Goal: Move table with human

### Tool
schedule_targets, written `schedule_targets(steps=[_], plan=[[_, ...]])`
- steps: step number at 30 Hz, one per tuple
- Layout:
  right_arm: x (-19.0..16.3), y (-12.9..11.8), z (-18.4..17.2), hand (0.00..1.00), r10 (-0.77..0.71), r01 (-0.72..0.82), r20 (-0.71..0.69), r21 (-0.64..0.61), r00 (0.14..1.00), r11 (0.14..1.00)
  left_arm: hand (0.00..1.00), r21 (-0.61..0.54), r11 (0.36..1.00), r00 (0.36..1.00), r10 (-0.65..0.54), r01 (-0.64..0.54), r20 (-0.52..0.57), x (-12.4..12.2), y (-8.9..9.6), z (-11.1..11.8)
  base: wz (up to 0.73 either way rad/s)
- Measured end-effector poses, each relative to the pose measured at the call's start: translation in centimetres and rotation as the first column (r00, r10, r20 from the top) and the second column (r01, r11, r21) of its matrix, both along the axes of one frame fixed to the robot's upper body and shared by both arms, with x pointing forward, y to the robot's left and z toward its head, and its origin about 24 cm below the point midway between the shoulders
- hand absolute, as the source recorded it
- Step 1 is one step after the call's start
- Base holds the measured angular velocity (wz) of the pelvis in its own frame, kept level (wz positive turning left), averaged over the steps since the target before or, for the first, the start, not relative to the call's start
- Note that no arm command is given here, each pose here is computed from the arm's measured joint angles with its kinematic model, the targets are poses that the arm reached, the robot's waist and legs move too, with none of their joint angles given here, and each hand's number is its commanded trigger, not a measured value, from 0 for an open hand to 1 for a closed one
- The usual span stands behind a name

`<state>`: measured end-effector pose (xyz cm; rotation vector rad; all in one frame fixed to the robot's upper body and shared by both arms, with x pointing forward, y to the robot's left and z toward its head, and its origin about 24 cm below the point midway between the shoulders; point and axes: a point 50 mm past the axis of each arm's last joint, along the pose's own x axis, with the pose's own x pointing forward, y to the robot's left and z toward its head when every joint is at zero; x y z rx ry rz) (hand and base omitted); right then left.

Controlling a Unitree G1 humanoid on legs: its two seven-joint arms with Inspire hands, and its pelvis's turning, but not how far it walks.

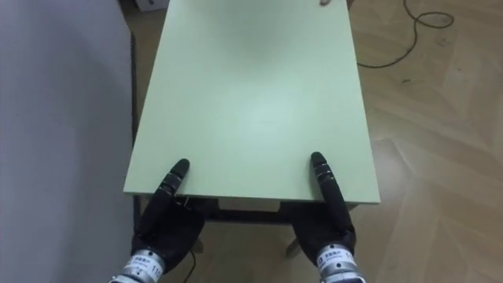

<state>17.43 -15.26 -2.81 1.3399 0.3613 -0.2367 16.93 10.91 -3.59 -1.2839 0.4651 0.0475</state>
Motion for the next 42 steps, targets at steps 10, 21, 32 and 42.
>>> schedule_targets(steps=[10,21,32,42], plan=[[-0.4,0.3,-0.3,1.0,0.011,-0.011,-0.026,0.003,1.0,1.0,1.0,-0.003,1.0,0.999,0.012,-0.012,-0.03,-0.8,0.5,-0.5,0.33],[-0.5,0.1,-0.3,1.0,0.017,-0.017,-0.025,-0.018,1.0,1.0,1.0,-0.009,1.0,0.999,0.018,-0.018,-0.031,-0.8,0.5,-0.5,0.33],[-1.4,-0.5,-1.0,1.0,-0.005,0.001,-0.082,-0.042,0.997,0.999,1.0,-0.014,1.0,0.995,-0.004,0.003,-0.103,-1.4,-0.2,-1.6,0.14],[-2.5,-0.3,-2.6,1.0,-0.007,0.005,-0.103,-0.024,0.995,1.0,1.0,0.028,0.999,0.991,-0.017,0.021,-0.13,-1.7,0.4,-2.7,0.15]])
